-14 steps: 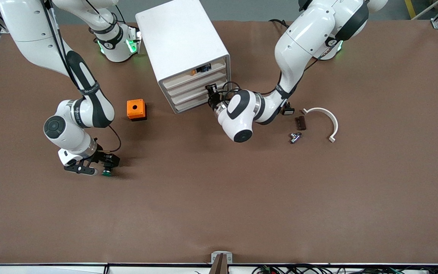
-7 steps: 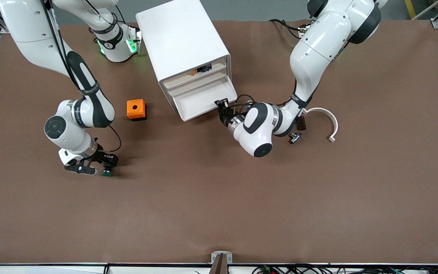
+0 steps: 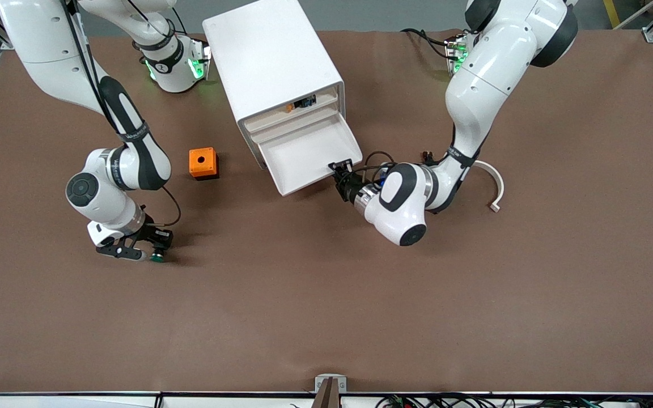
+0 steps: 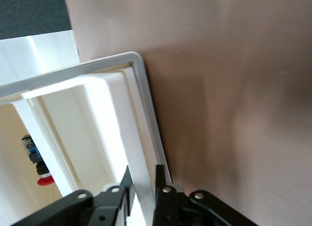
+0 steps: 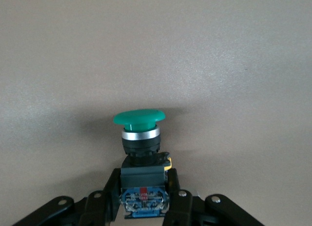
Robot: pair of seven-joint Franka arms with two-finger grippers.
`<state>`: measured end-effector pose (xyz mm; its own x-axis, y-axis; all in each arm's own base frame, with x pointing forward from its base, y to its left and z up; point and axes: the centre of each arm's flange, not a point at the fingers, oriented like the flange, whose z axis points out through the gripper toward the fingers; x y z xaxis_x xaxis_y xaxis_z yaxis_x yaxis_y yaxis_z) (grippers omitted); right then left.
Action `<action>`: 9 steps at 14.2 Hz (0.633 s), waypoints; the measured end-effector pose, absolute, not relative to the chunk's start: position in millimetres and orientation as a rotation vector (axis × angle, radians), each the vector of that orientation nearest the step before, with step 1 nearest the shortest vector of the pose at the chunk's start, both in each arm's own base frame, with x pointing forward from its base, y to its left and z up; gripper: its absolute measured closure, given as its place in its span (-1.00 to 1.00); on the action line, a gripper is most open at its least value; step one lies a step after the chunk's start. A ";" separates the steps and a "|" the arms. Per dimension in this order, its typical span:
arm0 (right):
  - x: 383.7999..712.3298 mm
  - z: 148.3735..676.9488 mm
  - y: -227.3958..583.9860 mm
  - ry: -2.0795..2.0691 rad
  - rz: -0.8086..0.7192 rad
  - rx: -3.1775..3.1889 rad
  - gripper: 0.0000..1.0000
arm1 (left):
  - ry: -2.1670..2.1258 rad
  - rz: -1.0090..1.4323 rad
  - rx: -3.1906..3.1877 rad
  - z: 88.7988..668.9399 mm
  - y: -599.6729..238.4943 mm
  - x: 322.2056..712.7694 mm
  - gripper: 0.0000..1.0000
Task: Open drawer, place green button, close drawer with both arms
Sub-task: 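Pull the drawer open with the left gripper while the right gripper grasps the button, then carry the green button over the open drawer with the right gripper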
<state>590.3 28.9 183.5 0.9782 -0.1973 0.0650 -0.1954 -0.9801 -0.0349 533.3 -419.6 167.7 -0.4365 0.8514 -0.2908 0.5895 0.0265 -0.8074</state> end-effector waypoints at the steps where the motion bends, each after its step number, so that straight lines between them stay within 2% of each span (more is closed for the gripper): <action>1: 590.6 187.1 33.4 0.336 -0.086 -3.093 0.18 | -2.039 1.360 -1.509 165.0 -408.8 540.2 0.33; 3: 592.8 210.8 57.2 0.393 -0.035 -3.083 0.18 | -2.043 1.342 -1.543 162.2 -394.8 548.2 -0.14; 7: 588.0 309.0 123.2 0.569 0.090 -3.055 0.18 | -2.046 1.268 -1.626 169.3 -388.6 559.4 -0.97; 9: 575.7 354.6 172.5 0.687 0.123 -3.037 0.18 | -2.059 1.151 -1.724 182.5 -379.8 576.6 -1.00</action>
<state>575.7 172.5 354.6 0.8997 -0.4286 -0.0825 -0.4306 -0.9025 -0.0070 576.6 -379.8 182.5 -0.2881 0.9075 -0.3057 0.7355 0.0053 -0.6775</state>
